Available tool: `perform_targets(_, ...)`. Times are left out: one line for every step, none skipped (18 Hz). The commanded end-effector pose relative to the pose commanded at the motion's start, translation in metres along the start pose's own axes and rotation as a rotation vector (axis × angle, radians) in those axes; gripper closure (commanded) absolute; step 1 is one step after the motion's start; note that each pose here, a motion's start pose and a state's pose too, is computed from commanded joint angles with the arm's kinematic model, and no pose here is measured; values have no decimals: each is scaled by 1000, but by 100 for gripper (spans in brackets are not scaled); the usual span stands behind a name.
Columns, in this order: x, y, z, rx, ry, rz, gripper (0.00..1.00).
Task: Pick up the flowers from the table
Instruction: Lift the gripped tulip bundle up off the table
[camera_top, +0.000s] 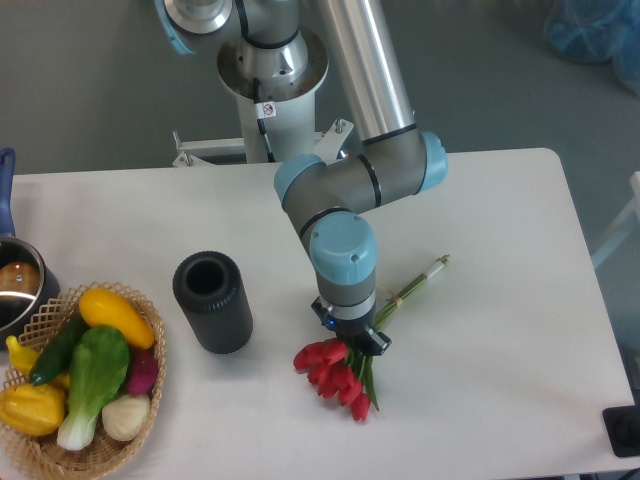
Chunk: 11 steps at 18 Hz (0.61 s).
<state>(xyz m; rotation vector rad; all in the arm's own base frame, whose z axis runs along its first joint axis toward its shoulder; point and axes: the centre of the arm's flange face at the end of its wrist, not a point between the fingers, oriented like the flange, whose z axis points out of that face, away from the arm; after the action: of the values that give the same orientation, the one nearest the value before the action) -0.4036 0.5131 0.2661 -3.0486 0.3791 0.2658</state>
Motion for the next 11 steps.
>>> perform_targets(-7,5,-17,3,-24,22,100)
perform_targets(-10,9,-27,-4,-21,53,100)
perform_targets(-11,13,-34,-10,-9,84,100)
perform_targets(-14,16,-41,-15,0,102,100)
perform_targets(-16,17,-50,-17,3,105,100)
perform_targets(-17,17,-61,-16,0,105,100)
perform_targets(-19,17,-71,-16,5,104,100)
perform_targets(-20,16,-78,-17,21,104,100)
perform_targets(-21,17,-86,-24,34,105,100)
perform_targets(-21,18,-93,-31,47,106,100)
perform_targets(-23,22,-100,-35,50,100,100)
